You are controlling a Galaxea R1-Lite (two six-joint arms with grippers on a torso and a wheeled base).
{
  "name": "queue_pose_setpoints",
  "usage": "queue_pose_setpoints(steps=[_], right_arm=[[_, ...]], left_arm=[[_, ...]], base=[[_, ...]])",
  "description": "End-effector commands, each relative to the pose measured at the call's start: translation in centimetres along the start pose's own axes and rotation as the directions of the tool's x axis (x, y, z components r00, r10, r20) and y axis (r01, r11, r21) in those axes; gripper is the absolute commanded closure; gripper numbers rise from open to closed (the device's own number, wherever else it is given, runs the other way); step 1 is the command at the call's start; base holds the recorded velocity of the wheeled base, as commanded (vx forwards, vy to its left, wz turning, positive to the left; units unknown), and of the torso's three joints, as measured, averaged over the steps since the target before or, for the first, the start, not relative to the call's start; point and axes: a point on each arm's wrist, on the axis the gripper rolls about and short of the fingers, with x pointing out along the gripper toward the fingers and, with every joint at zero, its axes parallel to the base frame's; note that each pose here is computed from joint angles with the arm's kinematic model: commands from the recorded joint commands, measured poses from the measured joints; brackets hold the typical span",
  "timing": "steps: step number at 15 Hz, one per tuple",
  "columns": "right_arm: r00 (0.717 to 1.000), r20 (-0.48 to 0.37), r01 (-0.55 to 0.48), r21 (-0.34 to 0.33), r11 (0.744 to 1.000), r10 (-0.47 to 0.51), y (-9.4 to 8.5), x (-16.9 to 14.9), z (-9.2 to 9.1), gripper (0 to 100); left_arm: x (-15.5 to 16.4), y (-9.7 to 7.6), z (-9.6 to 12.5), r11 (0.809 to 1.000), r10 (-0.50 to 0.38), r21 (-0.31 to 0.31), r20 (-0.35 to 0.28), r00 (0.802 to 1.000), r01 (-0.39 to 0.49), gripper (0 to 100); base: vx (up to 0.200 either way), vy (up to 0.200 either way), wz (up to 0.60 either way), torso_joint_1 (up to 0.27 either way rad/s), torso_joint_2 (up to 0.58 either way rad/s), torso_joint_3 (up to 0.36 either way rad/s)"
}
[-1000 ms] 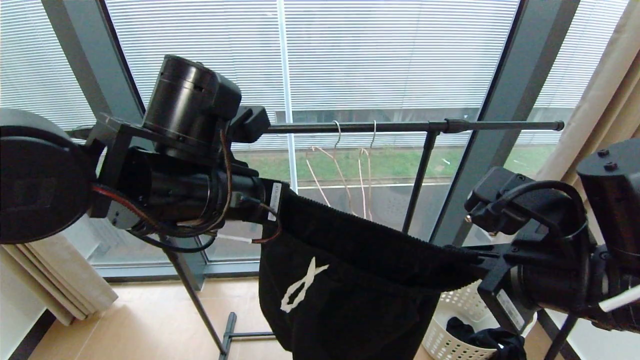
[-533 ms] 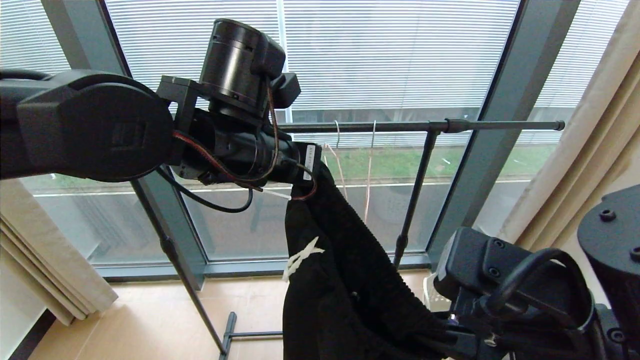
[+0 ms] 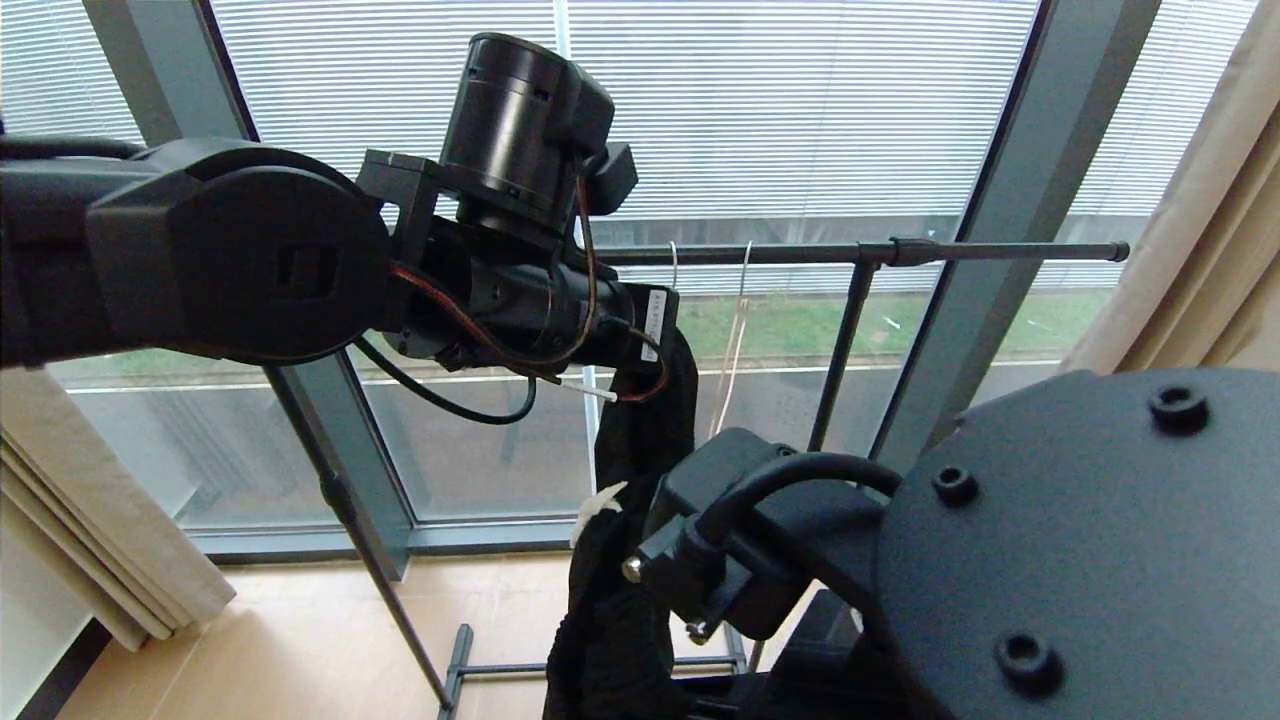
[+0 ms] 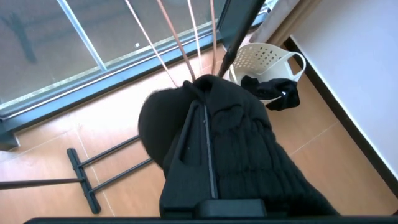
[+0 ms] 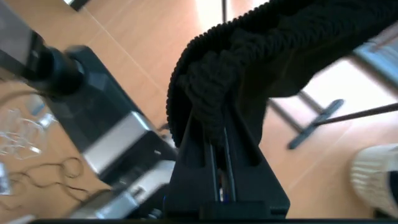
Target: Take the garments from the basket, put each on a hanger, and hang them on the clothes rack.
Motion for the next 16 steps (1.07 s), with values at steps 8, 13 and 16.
queue_pose_setpoints(steps=[8,13,16], right_arm=[[0.975,-0.102,0.197,-0.011,0.98,-0.197,-4.7,-2.0,-1.8,100],[0.831,-0.147,0.543,0.001,0.84,-0.537,-12.7,-1.4,-1.1,100],[0.796,-0.115,0.604,0.064,0.795,-0.595,-14.7,0.5,1.7,100]], left_arm=[[-1.4,0.4,0.1,1.0,0.007,0.01,-0.018,1.0,-0.007,100],[-6.1,2.1,-1.3,0.985,0.048,0.171,-0.107,0.993,-0.029,100],[-7.6,2.6,-3.5,0.975,0.056,0.221,-0.16,0.986,-0.019,100]], base=[[0.0,0.0,0.0,0.0,0.0,0.0],[0.0,0.0,0.0,0.0,0.0,0.0],[0.0,0.0,0.0,0.0,0.0,0.0]])
